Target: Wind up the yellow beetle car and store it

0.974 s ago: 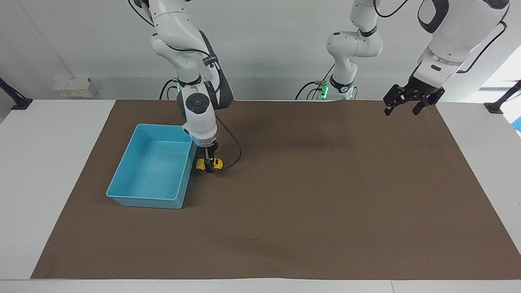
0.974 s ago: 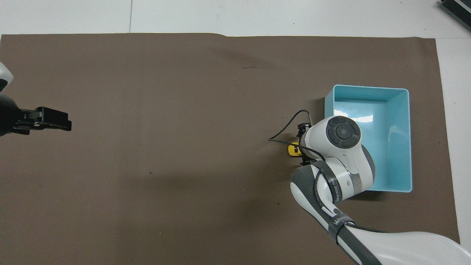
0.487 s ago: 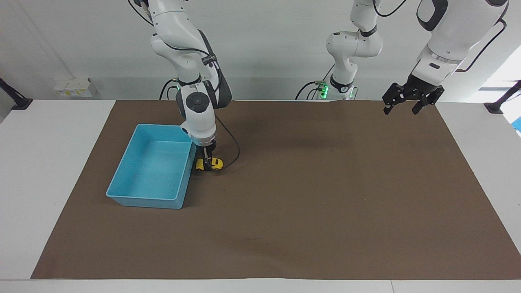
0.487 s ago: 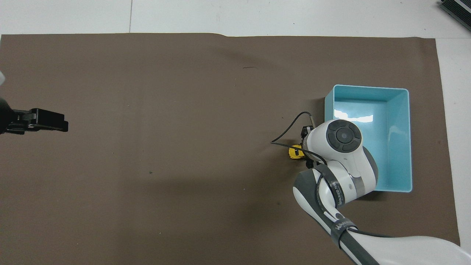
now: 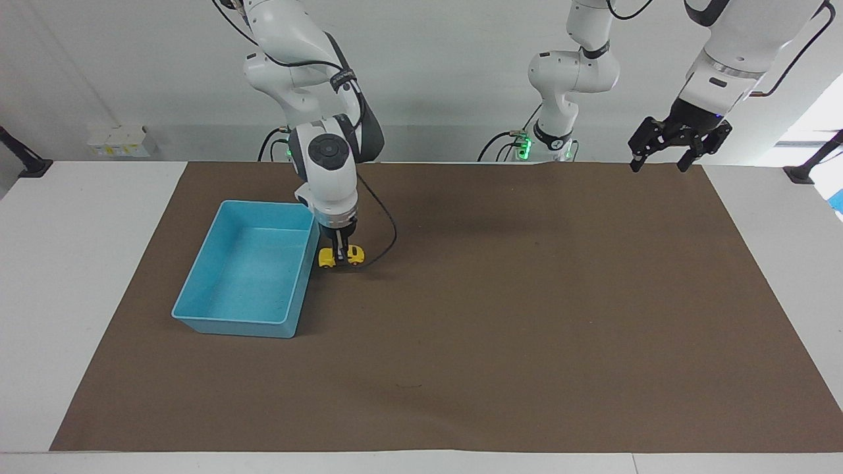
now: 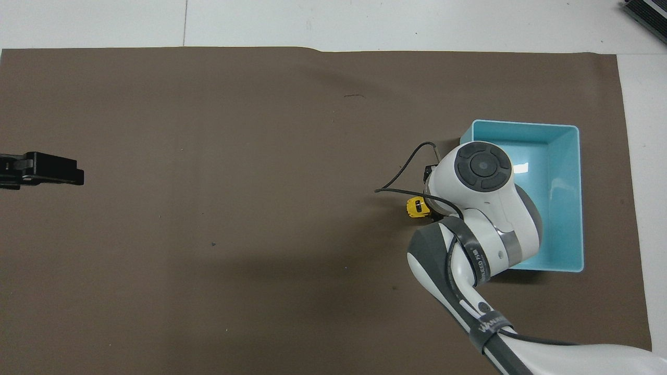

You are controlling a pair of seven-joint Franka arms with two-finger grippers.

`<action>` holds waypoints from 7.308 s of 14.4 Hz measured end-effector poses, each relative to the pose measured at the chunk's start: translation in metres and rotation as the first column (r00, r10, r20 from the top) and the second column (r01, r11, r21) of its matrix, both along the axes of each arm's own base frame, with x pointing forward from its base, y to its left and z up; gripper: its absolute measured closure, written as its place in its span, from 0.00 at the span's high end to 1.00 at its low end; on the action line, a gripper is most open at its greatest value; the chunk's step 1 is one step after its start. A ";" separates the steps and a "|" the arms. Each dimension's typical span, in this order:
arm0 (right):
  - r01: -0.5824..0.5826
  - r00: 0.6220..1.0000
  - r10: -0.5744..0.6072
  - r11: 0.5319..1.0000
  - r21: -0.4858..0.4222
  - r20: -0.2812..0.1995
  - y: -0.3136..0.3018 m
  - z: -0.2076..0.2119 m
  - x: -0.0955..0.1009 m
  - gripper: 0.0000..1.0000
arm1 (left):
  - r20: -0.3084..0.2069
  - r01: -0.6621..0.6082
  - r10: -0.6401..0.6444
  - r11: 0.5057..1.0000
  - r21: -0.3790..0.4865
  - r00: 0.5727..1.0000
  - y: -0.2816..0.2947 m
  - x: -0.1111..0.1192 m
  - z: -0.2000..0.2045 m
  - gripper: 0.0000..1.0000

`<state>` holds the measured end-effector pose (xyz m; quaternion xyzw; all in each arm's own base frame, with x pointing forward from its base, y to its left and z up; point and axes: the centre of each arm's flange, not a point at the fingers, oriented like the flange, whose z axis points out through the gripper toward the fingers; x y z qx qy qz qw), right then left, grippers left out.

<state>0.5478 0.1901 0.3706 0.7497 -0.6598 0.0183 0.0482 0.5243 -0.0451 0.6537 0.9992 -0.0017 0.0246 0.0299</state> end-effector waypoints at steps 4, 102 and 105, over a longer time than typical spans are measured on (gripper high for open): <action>-0.041 0.999 0.041 0.999 -0.013 -0.017 -0.005 0.032 0.010 0.45 | 0.002 0.000 0.000 1.000 0.000 1.000 0.000 0.000 0.001 1.00; -0.969 0.217 0.976 0.215 0.122 0.001 -0.197 0.286 -0.028 1.00 | 0.005 -0.003 0.003 1.000 0.020 1.000 0.011 -0.004 0.016 1.00; -0.969 0.217 0.976 0.215 0.122 0.001 -0.196 0.286 -0.028 1.00 | 0.005 -0.003 0.003 1.000 0.020 1.000 0.011 -0.004 0.016 1.00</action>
